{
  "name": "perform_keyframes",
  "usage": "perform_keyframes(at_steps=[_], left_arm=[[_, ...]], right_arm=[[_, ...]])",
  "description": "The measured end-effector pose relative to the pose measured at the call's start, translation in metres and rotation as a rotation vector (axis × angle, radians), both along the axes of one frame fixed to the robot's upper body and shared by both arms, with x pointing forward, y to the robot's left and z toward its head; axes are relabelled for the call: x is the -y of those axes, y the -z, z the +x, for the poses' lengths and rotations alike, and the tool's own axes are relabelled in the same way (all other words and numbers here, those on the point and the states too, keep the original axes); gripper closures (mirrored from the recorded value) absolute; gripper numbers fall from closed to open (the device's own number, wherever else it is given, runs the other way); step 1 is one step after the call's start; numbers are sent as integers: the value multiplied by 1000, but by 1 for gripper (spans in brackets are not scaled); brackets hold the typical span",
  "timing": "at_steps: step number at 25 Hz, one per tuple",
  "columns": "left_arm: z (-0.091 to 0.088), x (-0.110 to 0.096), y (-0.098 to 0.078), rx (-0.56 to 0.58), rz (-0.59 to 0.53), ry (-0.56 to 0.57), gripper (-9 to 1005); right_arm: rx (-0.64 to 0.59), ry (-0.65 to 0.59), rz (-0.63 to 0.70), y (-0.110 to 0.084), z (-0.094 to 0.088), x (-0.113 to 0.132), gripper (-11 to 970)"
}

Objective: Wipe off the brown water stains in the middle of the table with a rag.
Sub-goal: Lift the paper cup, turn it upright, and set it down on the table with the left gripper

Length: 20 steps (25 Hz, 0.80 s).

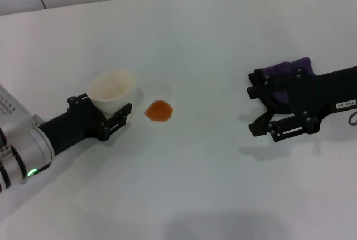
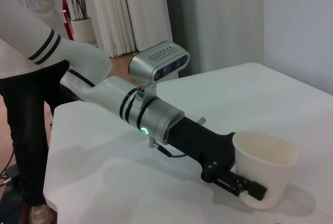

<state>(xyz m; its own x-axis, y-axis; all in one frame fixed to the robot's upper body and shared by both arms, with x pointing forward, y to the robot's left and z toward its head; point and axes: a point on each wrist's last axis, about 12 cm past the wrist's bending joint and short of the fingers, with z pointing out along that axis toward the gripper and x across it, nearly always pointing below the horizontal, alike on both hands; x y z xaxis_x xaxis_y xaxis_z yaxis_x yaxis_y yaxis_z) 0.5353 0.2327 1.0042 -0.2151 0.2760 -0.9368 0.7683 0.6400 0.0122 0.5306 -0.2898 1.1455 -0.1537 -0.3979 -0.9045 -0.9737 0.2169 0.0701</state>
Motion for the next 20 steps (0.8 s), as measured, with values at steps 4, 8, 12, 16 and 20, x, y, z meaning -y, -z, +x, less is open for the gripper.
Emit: perform_keyframes(at_steps=[4, 8, 12, 16, 20], left_arm=[[-5, -3, 1, 5, -10, -4, 414], [-3, -8, 0, 10, -20, -29, 404], [-1, -8, -1, 9, -15, -33, 393], [1, -8, 0, 5, -1, -41, 300], [4, -7, -1, 3, 3, -42, 165]], right_arm=[[-3, 0, 2, 1, -1, 1, 264], [-8, -1, 4, 1, -2, 1, 265], [-11, -1, 5, 1, -2, 1, 266], [-18, -2, 6, 1, -2, 0, 268], [-20, -5, 6, 1, -2, -1, 269]])
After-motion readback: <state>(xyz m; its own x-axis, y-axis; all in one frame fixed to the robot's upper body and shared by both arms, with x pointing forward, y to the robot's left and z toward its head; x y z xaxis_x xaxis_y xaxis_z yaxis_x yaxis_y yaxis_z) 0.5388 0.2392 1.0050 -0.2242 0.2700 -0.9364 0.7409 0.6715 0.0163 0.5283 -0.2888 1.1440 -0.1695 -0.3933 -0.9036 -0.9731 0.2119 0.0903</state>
